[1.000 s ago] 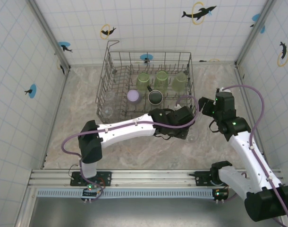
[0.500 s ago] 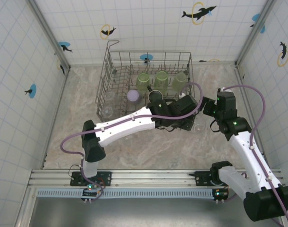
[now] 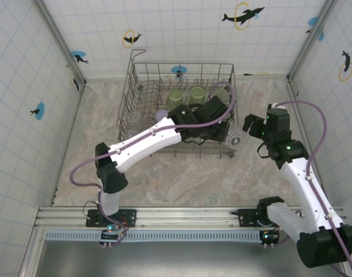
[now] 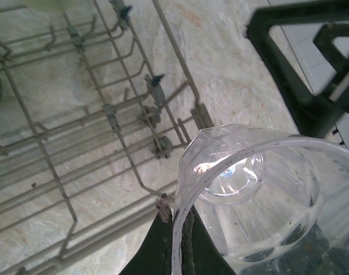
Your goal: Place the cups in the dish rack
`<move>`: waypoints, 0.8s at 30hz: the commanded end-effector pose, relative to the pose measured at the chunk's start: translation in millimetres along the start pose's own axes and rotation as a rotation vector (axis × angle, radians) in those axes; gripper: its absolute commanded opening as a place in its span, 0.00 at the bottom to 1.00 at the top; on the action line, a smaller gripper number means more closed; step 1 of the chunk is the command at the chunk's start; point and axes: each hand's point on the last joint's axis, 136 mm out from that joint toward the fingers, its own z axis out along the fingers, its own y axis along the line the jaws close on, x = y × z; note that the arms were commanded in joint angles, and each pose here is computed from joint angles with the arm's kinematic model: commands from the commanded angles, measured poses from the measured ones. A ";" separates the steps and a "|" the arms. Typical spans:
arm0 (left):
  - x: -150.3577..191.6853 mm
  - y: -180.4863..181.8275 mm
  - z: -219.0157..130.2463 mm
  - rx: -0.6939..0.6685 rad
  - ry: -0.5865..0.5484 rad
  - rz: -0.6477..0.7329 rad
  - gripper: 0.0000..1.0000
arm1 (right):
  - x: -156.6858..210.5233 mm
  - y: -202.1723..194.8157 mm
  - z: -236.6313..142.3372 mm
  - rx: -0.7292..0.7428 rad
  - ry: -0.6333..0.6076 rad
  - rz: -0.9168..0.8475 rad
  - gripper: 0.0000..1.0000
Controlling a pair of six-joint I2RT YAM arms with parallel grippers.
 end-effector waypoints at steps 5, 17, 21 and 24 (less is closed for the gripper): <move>-50.3 22.0 -40.6 0.031 -0.137 -0.008 0.00 | -40.5 18.8 -5.4 -0.055 -0.064 0.019 0.99; -92.4 119.8 -67.5 -0.022 -0.229 -0.117 0.00 | -54.1 47.2 13.2 -0.188 -0.070 0.095 0.99; -102.1 147.2 -75.2 -0.035 -0.246 -0.146 0.00 | -52.9 56.3 18.2 -0.246 -0.071 0.134 0.99; -107.4 170.0 -80.0 -0.037 -0.259 -0.177 0.00 | -50.7 61.8 22.2 -0.280 -0.065 0.170 0.99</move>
